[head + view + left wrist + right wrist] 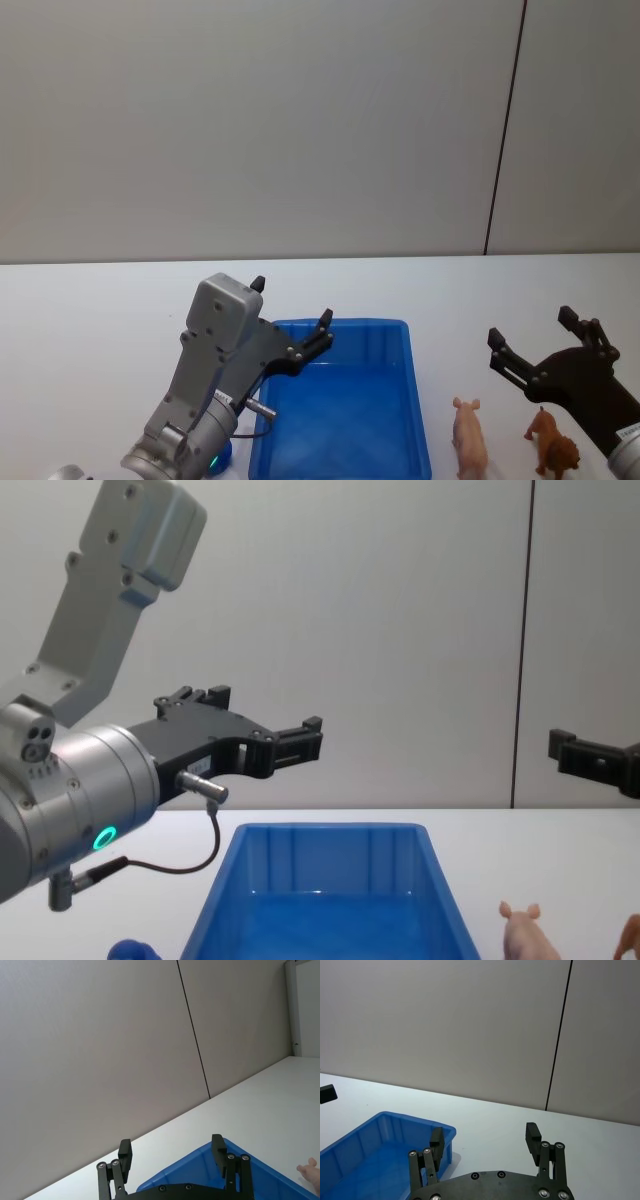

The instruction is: Pick up the two dolls from the table and place them into the box.

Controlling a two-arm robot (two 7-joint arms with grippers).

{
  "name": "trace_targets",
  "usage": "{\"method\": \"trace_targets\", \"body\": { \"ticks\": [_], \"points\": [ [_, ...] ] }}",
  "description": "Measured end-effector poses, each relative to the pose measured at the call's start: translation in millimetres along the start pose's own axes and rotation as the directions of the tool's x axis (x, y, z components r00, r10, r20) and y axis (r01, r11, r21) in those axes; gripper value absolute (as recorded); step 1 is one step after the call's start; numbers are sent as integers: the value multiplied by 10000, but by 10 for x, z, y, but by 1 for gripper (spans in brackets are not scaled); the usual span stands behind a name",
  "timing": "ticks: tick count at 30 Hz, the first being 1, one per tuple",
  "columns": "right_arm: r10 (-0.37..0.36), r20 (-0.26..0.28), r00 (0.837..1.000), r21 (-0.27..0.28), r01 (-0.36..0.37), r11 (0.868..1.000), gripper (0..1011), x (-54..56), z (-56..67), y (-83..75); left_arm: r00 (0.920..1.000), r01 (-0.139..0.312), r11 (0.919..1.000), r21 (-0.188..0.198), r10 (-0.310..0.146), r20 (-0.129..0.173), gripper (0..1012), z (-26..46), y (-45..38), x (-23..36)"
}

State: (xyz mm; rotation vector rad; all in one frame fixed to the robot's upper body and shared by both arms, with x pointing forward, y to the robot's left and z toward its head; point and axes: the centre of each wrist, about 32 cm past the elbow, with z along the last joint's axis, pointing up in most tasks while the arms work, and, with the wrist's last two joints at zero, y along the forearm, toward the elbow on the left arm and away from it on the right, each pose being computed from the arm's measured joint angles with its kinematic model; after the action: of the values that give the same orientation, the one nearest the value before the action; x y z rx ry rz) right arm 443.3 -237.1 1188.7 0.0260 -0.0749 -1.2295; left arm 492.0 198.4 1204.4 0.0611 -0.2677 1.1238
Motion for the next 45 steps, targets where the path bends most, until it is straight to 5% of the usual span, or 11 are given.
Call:
{"method": "trace_targets", "body": {
  "ticks": [25,45],
  "points": [
    [10,14,10000,-108,-10,9999,1001,17,-15,-3,10000,1,10000,1,-1,0,1001,0,0,0],
    [351,-39,9994,-1933,-352,9805,1001,318,-245,-208,10000,1,10000,0,-1,0,1001,0,0,0]
  ]
}}
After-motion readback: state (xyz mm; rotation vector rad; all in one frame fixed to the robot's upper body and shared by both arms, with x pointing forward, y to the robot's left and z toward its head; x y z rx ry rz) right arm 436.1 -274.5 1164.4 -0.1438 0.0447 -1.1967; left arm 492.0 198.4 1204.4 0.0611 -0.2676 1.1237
